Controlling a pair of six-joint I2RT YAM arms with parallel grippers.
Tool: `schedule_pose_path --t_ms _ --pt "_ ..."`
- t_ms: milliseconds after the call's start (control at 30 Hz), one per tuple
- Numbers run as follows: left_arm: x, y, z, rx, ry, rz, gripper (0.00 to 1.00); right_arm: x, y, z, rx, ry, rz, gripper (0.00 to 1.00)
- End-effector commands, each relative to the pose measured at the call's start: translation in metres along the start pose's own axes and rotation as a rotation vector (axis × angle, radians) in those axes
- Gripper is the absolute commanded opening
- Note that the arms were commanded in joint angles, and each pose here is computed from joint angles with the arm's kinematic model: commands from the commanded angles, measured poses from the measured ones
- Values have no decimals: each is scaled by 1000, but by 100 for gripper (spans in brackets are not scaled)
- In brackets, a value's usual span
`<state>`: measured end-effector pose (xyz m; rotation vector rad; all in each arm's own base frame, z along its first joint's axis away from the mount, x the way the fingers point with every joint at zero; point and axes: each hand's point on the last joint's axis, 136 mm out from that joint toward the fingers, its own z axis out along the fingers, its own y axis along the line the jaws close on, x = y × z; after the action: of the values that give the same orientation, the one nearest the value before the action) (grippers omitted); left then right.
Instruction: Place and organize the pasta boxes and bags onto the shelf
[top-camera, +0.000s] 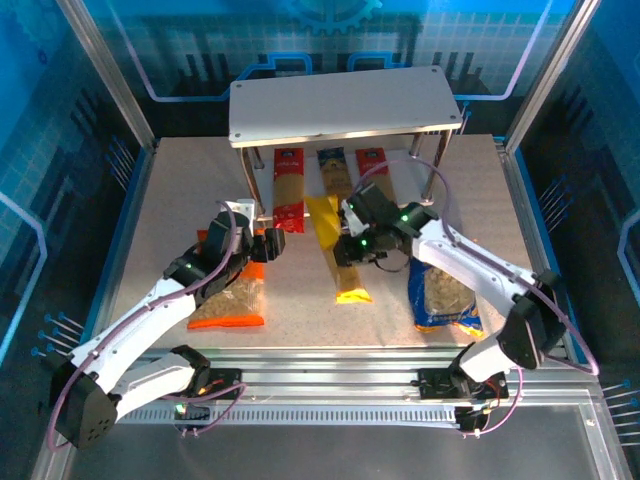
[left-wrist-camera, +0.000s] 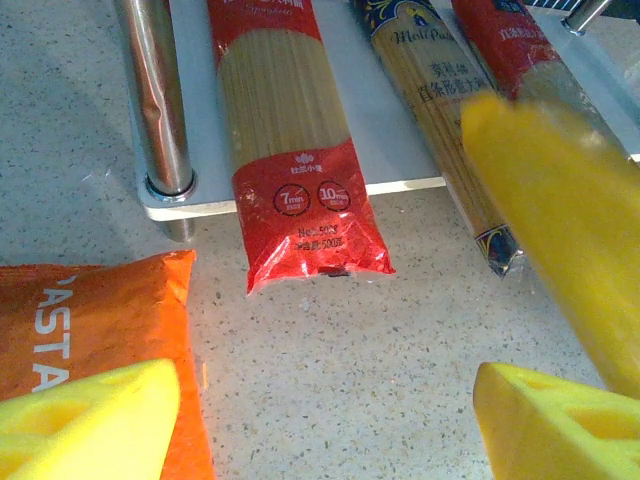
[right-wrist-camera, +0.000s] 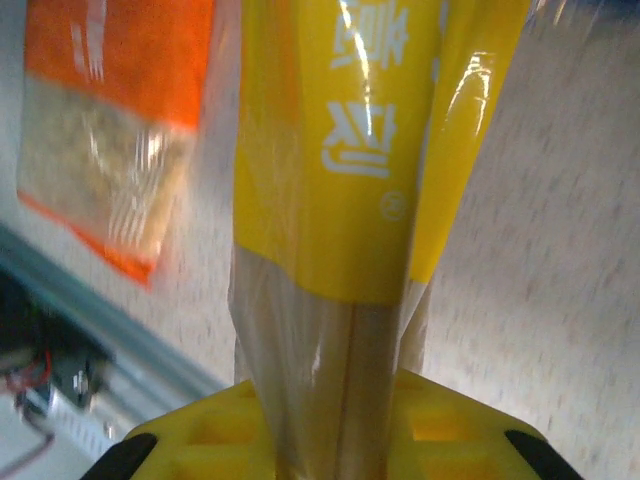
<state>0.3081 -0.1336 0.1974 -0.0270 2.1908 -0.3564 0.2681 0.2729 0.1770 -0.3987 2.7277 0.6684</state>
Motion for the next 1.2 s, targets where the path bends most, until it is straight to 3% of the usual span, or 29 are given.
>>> schedule_pose_path --t_ms 0,300,567,1167 --pt "-18 -8 -5 27 -39 -17 78 -88 23 -7 -86 -243 -53 0" --pt "-17 -6 -5 25 -33 -17 78 -175 -4 45 -16 -298 -19 0" --pt "-17 -4 -7 17 -35 -11 78 -209 -26 75 40 -324 -3 0" --pt "-13 17 1 -66 -76 -58 78 -202 -62 111 108 -265 44 0"
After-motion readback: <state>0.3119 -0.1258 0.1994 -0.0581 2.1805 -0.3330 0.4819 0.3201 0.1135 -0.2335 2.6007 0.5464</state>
